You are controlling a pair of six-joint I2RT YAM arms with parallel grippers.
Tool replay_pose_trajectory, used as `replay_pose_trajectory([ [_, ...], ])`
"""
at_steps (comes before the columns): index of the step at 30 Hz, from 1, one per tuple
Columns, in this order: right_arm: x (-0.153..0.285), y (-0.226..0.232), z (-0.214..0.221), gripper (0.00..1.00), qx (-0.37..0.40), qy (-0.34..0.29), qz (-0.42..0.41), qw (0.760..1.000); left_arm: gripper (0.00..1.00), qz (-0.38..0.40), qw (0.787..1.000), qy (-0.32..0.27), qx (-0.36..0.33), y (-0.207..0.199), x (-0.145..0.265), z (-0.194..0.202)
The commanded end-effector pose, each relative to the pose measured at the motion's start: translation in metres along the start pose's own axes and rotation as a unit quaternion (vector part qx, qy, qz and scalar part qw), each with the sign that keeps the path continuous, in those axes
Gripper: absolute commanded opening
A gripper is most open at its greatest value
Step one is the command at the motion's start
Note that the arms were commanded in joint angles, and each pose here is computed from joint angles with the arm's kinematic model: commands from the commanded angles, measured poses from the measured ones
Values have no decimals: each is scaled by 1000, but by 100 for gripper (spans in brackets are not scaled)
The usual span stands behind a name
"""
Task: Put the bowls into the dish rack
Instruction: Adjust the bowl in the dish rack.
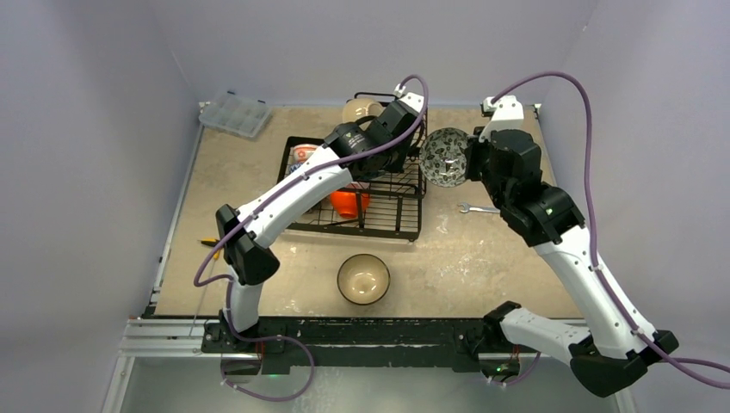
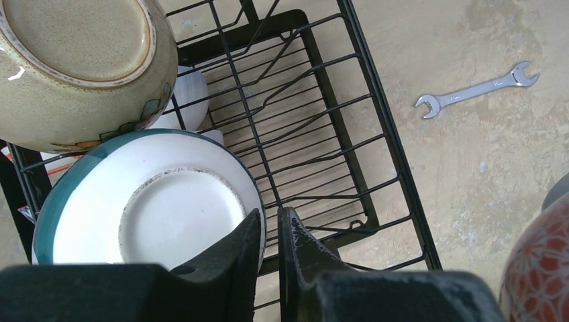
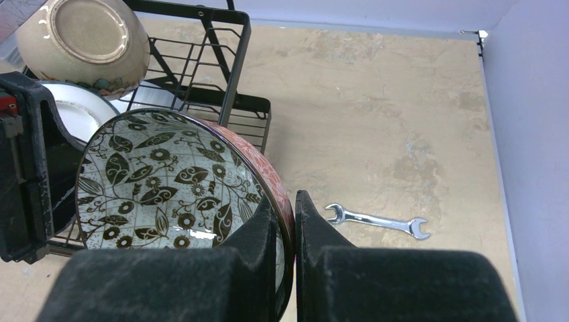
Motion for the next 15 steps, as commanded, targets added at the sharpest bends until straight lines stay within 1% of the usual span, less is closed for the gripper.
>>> replay_pose_trajectory([
  [1,8,5,-40,0,-27,-63,-21,997,12,-50,999,-13,-16,25,15,-5],
  [3,6,9,-41,0,-28,-64,-29,997,10,-68,997,-26,-22,28,22,-10],
  [5,5,11,-41,0,-28,-63,-36,997,10,-68,997,-36,-23,28,25,-12],
  [10,2,16,-41,0,-28,-62,-46,997,10,-85,995,-30,-34,35,25,-10],
  [13,1,18,-41,0,-29,-62,-53,996,10,-71,996,-35,-30,32,29,-13],
  [15,0,19,-42,0,-30,-64,-57,996,13,-50,997,-50,-24,27,36,-19],
])
Point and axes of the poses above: each gripper's point midway between its finger pads, its own x axis back along the fingers, its own y axis along the line the jaws close on, z = x × y, the point moved 2 cm from there along x, back along the fingers, and after that the axes turned 1 degree about -x, right-handed, at the moved point
